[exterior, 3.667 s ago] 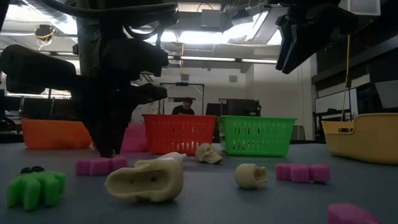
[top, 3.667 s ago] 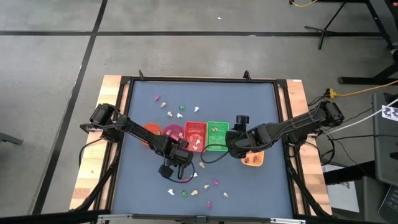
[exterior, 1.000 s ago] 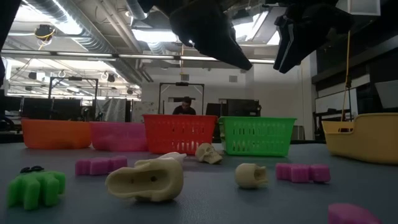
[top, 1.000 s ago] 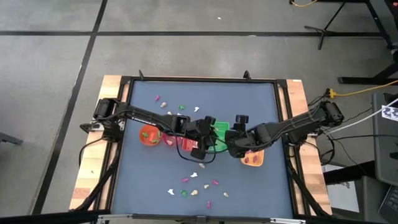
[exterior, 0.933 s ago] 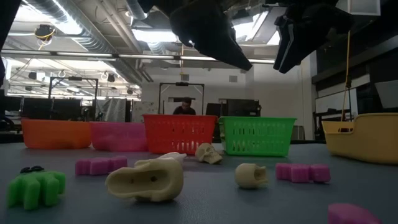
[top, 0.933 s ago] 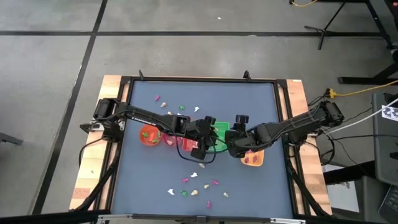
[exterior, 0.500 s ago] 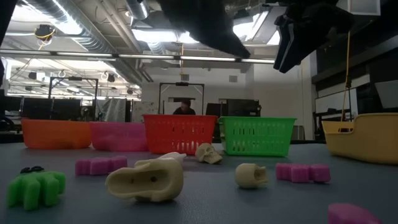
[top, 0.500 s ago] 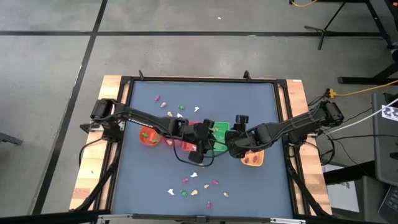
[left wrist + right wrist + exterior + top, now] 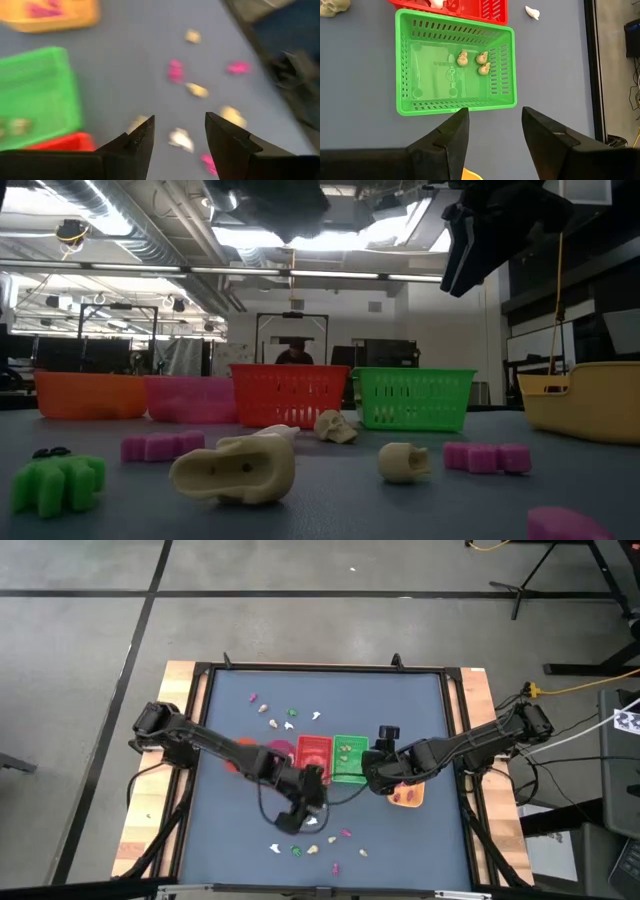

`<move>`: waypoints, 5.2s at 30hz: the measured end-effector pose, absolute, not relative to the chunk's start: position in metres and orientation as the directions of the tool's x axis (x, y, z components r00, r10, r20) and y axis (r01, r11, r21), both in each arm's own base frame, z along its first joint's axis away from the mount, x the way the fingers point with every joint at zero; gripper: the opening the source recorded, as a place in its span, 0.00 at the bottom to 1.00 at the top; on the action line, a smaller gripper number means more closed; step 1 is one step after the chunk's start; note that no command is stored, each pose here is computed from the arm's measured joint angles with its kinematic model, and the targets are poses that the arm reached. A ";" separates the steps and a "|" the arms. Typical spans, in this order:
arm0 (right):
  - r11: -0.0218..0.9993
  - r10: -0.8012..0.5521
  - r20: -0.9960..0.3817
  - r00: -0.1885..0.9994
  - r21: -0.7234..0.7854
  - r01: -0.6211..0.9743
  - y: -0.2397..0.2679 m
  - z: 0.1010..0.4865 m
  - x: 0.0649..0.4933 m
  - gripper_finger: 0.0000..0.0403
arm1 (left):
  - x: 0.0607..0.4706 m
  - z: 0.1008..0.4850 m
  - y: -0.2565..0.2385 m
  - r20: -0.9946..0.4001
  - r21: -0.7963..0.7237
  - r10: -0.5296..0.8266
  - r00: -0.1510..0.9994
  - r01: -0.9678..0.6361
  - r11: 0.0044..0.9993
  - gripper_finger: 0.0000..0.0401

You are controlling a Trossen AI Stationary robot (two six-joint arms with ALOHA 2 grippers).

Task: Sort Halloween decoration
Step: Put the white ghost toy into the red bin

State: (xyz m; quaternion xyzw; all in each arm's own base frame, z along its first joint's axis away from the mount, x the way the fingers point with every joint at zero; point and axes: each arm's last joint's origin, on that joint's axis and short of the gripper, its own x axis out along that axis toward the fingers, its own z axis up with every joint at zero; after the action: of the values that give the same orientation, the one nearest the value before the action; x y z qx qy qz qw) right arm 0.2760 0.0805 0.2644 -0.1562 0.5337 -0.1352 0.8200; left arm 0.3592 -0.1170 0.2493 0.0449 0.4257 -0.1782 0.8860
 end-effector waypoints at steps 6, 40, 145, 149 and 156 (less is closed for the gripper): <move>0.915 -0.389 -0.833 0.394 -0.400 0.056 0.080 0.264 0.276 0.45 | 0.337 0.242 -0.158 -0.823 -0.103 -0.317 0.471 0.424 0.900 0.39; 0.914 -0.391 -0.831 0.396 -0.402 0.057 0.080 0.264 0.276 0.45 | 0.257 0.157 -0.224 -0.835 0.039 -0.244 0.492 0.496 0.867 0.39; 0.914 -0.390 -0.830 0.399 -0.401 0.059 0.080 0.265 0.277 0.45 | 0.305 0.173 -0.119 -0.629 0.432 0.214 0.747 0.107 0.895 0.13; 0.914 -0.390 -0.830 0.399 -0.401 0.059 0.080 0.265 0.277 0.45 | 0.313 0.173 -0.096 -0.626 0.432 0.269 0.732 0.039 0.901 0.13; 0.914 -0.389 -0.830 0.399 -0.401 0.059 0.080 0.265 0.277 0.45 | 0.320 0.174 -0.072 -0.627 0.419 0.307 0.716 -0.022 0.908 0.13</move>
State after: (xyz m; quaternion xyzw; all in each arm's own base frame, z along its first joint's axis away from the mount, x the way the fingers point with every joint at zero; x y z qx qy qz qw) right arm 0.2766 0.0805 0.2646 -0.1555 0.5308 -0.1365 0.8219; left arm 0.3201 -0.0722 0.1737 0.1947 0.3660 0.0911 0.9054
